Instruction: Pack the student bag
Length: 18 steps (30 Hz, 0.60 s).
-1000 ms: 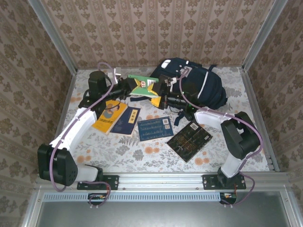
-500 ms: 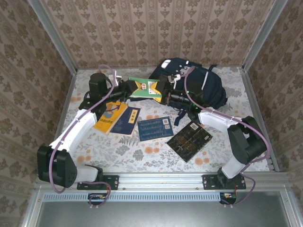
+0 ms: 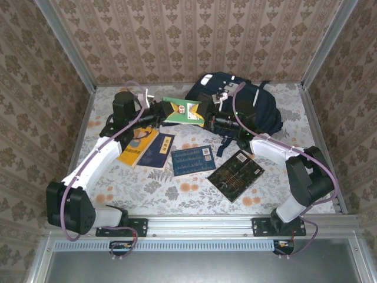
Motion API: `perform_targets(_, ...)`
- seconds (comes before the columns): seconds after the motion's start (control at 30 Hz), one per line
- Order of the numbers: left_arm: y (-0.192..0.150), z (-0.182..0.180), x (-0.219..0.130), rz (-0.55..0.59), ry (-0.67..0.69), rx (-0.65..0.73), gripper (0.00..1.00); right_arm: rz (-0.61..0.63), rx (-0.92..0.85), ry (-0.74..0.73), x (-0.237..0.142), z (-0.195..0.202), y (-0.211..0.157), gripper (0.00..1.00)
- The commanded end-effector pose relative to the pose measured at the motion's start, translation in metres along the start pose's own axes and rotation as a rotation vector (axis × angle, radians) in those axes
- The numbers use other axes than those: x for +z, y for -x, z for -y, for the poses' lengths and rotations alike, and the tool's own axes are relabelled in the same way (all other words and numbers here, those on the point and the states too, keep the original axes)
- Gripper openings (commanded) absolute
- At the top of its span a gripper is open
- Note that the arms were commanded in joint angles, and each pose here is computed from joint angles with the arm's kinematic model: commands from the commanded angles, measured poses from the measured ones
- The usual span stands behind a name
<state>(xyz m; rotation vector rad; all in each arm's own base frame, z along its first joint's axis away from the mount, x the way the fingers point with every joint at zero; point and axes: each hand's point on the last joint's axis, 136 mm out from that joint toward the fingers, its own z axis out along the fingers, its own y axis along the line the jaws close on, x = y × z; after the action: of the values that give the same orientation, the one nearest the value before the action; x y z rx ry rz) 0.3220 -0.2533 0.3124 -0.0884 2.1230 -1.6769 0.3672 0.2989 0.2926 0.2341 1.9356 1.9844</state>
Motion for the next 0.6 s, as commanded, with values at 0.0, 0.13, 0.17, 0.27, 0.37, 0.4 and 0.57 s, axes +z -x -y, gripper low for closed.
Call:
perform_targets(0.0,-0.011,0.017,-0.003,-0.033,-0.068,0.042,0.02,-0.021,-0.094,0.068,-0.001,-0.030,0.000,0.40)
perform_targets(0.13,-0.014,0.019,0.000,-0.044,-0.085,0.032,0.02,-0.017,-0.083,0.075,0.001,-0.026,0.003,0.39)
perform_targets(0.17,-0.015,0.019,0.001,-0.047,-0.086,0.032,0.02,-0.015,-0.077,0.080,0.001,-0.025,0.004,0.39)
perform_targets(0.27,-0.015,0.019,0.001,-0.050,-0.082,0.030,0.02,-0.005,-0.072,0.088,-0.001,-0.026,0.007,0.31)
perform_targets(0.37,-0.014,0.014,-0.001,-0.045,-0.054,0.026,0.14,0.013,-0.072,0.060,-0.005,-0.021,0.009,0.22)
perform_targets(0.4,-0.013,0.012,-0.002,-0.040,-0.048,0.024,0.20,0.016,-0.074,0.042,-0.006,-0.018,0.009,0.19)
perform_targets(0.57,-0.011,0.013,-0.003,-0.042,-0.044,0.021,0.51,0.033,-0.081,-0.038,-0.012,-0.007,0.008,0.11)
